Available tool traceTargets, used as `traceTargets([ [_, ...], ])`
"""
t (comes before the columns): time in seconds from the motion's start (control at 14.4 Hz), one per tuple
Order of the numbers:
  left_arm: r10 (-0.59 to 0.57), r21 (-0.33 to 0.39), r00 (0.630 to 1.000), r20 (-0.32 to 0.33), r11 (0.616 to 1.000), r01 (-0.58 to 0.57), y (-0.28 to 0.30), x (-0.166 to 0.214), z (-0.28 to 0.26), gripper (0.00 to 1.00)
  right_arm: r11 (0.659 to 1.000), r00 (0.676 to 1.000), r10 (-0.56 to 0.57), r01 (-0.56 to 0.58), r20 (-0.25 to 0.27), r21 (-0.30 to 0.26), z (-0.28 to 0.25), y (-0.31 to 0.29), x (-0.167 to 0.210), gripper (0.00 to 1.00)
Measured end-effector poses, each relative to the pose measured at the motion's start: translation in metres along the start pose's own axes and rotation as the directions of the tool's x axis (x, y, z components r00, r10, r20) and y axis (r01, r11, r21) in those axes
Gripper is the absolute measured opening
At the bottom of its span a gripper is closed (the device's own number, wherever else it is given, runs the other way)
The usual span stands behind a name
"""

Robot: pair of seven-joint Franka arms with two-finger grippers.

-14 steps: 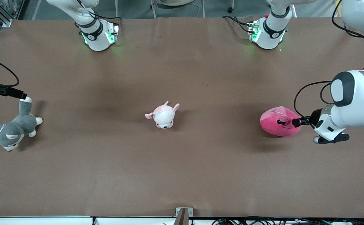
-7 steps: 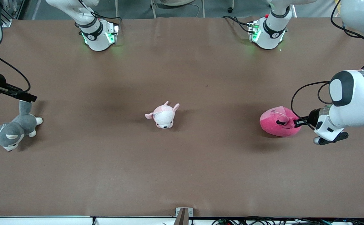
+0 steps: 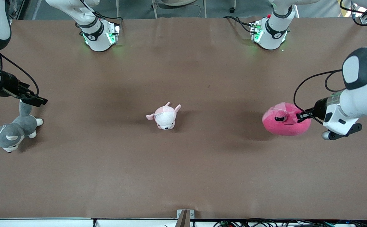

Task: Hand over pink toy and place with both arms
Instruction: 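Lift the pink plush toward the table middle while the right gripper approaches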

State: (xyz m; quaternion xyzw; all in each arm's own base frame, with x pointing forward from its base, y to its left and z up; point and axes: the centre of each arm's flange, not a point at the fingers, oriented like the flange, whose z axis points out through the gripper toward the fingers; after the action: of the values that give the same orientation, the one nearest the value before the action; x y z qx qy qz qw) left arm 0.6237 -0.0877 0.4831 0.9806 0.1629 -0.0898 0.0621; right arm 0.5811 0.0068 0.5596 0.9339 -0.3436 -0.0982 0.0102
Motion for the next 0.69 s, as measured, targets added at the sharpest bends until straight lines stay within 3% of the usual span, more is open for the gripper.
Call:
traceTargets([
  [0.14,-0.026,-0.058,1.000,0.007,0.998,0.027,0.046,-0.027,-0.023,0.09,0.998,0.998,0.062,-0.062,0.000,0.004,0.001,-0.025,-0.022,1.00],
  [0.28,-0.059,-0.100,0.998,0.019,0.993,0.061,0.088,-0.055,-0.037,0.09,0.989,0.990,0.138,-0.139,0.024,0.045,0.002,-0.063,-0.058,1.00],
  [0.69,-0.095,-0.147,0.992,0.081,0.983,0.106,0.220,-0.168,-0.027,0.09,0.909,0.917,0.385,-0.397,0.108,0.125,0.001,-0.144,-0.156,1.00],
])
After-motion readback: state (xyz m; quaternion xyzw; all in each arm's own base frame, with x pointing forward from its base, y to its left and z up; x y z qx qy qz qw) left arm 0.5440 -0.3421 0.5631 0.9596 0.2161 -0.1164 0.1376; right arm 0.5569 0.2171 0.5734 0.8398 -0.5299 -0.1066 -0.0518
